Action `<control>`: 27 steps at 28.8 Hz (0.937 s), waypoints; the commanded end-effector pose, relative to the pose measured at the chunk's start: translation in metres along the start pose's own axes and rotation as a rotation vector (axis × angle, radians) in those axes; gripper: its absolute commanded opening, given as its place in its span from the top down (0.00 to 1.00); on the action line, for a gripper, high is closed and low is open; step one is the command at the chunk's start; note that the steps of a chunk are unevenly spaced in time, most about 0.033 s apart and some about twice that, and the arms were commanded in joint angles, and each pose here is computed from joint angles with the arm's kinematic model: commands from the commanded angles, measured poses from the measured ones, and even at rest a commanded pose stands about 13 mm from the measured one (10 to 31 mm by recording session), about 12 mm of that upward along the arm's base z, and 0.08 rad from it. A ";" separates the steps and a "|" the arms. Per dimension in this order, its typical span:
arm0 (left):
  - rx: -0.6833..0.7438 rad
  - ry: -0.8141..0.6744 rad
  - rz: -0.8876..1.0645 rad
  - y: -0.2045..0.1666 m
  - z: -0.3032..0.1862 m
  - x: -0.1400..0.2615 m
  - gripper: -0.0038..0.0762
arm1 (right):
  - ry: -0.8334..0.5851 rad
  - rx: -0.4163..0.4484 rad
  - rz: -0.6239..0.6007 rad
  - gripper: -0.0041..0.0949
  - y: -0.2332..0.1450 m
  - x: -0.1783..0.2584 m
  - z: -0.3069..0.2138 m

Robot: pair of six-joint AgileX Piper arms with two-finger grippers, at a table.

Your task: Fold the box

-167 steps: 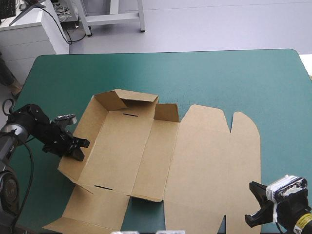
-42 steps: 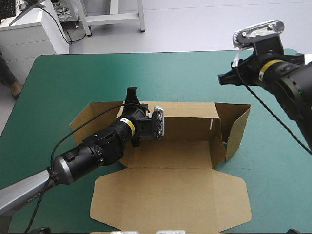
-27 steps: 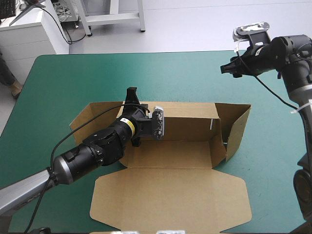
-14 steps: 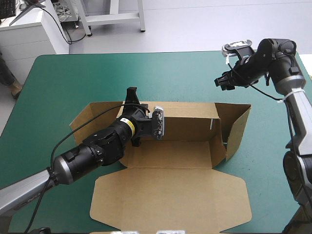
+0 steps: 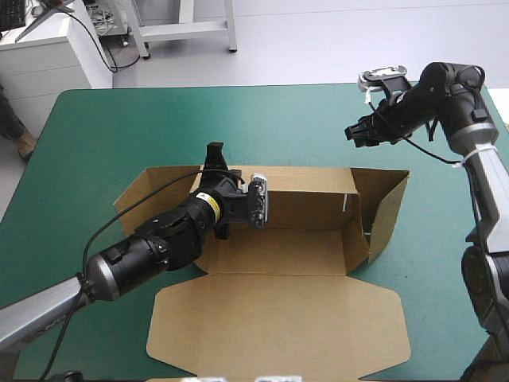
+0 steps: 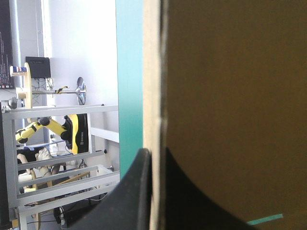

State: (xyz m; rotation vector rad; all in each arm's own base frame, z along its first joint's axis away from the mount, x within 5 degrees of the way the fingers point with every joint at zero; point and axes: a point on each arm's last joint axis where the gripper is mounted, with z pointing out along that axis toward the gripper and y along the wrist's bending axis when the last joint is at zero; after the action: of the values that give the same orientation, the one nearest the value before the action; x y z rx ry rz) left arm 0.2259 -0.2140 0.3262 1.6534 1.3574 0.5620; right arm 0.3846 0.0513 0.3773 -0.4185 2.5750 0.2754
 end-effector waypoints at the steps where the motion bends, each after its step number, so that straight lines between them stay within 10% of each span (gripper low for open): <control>1: -0.033 -0.050 -0.042 0.009 -0.011 -0.005 0.96 | -0.036 0.019 -0.031 0.49 0.003 0.002 -0.022; 14: -0.032 -0.050 -0.044 0.009 -0.011 -0.005 0.96 | 0.175 -0.001 -0.038 0.48 0.007 0.067 0.000; 27: -0.032 -0.050 -0.044 0.009 -0.011 -0.005 0.96 | -0.051 -0.093 -0.078 0.49 0.044 0.122 -0.054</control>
State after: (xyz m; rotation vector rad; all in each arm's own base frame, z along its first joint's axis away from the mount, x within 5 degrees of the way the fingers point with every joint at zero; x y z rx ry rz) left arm 0.2258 -0.2140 0.3260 1.6517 1.3630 0.5566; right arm 0.2615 0.0451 0.3485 -0.5383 2.6331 0.3169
